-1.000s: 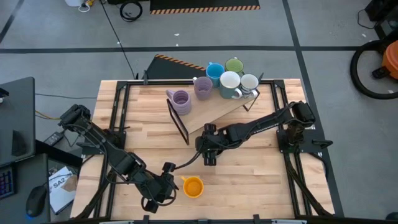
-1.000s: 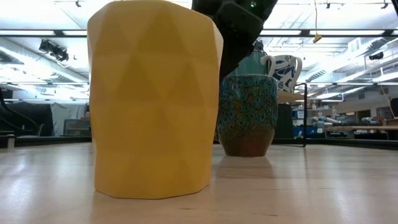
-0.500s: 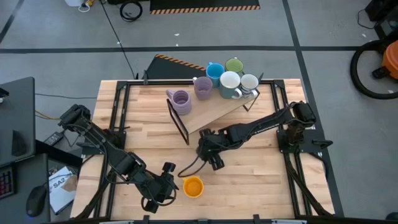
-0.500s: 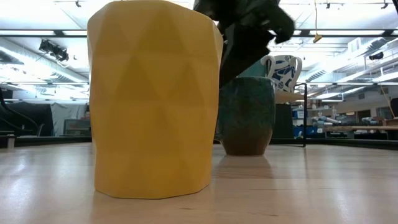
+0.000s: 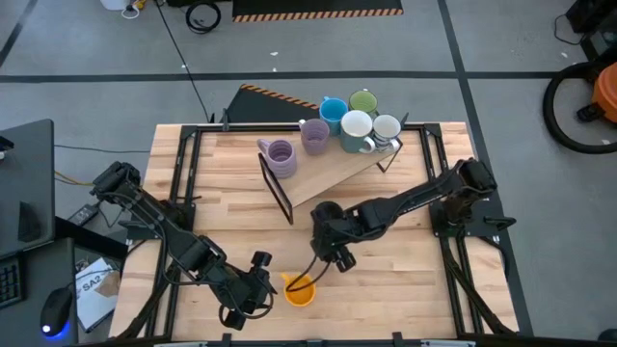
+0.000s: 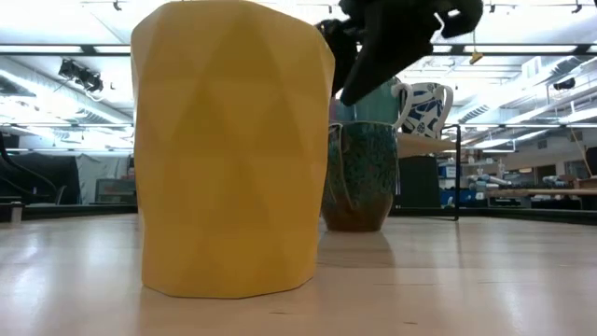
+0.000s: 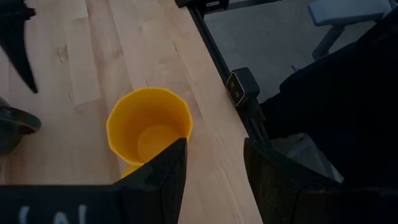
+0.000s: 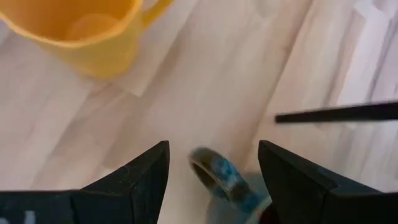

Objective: Place coffee mugs
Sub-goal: Put the dark green mug on the shelf

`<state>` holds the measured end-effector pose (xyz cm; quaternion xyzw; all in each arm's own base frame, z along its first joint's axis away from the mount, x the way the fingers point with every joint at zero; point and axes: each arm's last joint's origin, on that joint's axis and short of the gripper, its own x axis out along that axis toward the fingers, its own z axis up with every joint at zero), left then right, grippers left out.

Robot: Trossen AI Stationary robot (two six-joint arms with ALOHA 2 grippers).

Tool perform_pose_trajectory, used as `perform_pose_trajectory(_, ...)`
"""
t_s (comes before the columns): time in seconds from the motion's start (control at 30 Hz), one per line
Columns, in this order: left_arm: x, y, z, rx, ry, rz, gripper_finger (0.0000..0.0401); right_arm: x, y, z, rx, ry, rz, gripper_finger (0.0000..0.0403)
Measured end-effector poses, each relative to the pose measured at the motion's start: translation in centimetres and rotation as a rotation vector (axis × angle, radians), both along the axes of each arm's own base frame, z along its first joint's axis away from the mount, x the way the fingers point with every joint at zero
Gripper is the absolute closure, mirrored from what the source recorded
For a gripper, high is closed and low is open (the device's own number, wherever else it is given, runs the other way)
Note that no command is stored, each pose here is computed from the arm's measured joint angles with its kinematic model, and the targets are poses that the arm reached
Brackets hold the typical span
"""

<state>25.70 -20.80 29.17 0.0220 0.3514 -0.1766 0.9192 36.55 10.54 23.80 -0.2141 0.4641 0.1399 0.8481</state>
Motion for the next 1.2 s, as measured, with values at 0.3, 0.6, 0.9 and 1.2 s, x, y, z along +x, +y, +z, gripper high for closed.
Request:
perform_pose_trajectory(0.3,0.1,0.0,0.0,-0.002,-0.004,0.001,0.0234,0.6,0.3,-0.9,0.032,-0.003,-0.026,0.0151)
perform_pose_trajectory(0.6,0.1,0.1,0.1,-0.009,-0.009,0.004,0.0234,0.6,0.7,-1.9,0.062,0.056,-0.071,0.0151)
perform_pose_trajectory(0.9,0.2,0.1,0.1,0.006,-0.01,-0.008,0.0234,-1.2,2.0,-2.4,0.062,0.194,-0.121,0.0152)
perform_pose_trajectory(1.2,0.2,0.1,0.1,0.023,-0.019,-0.026,0.0234,-2.1,2.3,-2.5,0.06,0.252,-0.226,0.0156)
